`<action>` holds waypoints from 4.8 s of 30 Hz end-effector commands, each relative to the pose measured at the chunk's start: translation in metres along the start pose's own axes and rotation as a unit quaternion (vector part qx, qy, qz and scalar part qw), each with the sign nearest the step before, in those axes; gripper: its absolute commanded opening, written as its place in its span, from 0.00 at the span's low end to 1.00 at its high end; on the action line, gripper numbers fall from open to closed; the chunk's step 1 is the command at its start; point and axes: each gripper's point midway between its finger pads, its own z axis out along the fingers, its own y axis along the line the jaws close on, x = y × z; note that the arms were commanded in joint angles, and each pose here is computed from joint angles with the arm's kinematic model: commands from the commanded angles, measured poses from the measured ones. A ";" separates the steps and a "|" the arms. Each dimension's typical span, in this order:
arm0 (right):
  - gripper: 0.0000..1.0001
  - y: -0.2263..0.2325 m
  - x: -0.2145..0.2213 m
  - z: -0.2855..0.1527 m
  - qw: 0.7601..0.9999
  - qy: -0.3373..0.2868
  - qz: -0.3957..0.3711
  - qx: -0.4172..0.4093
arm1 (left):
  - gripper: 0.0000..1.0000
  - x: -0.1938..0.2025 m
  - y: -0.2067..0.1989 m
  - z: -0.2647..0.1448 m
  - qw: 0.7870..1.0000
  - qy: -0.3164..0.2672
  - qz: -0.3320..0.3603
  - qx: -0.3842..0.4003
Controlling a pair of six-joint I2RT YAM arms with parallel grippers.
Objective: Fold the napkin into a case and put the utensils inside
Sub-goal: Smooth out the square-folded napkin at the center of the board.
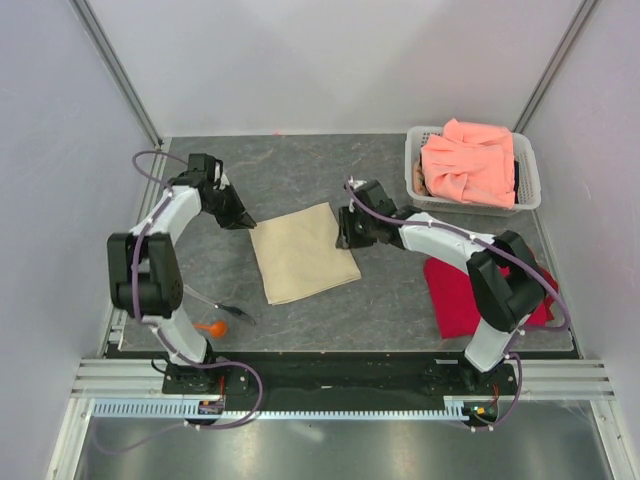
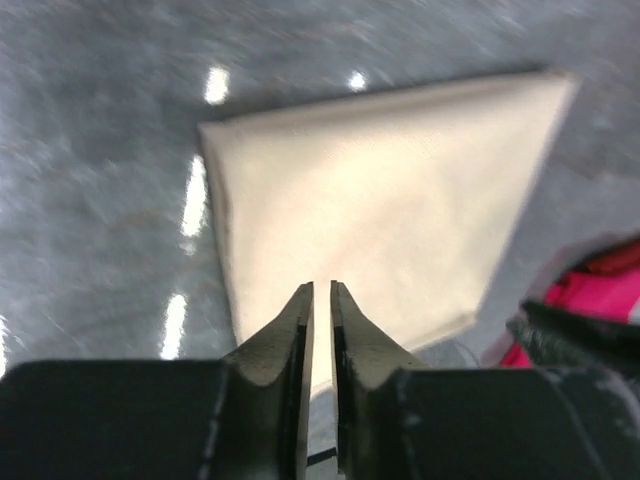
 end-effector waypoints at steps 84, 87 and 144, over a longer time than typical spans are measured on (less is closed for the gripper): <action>0.25 -0.080 -0.104 0.046 0.988 -0.074 -0.034 0.129 | 0.07 0.200 -0.064 0.005 0.987 0.089 0.059 0.117; 0.40 -0.055 -0.111 0.031 0.992 -0.078 -0.023 0.099 | 0.15 0.172 -0.081 -0.012 0.986 0.058 0.066 0.142; 0.01 0.165 0.112 0.054 0.943 0.061 0.044 -0.325 | 0.03 0.055 -0.016 0.098 0.994 0.073 -0.061 0.054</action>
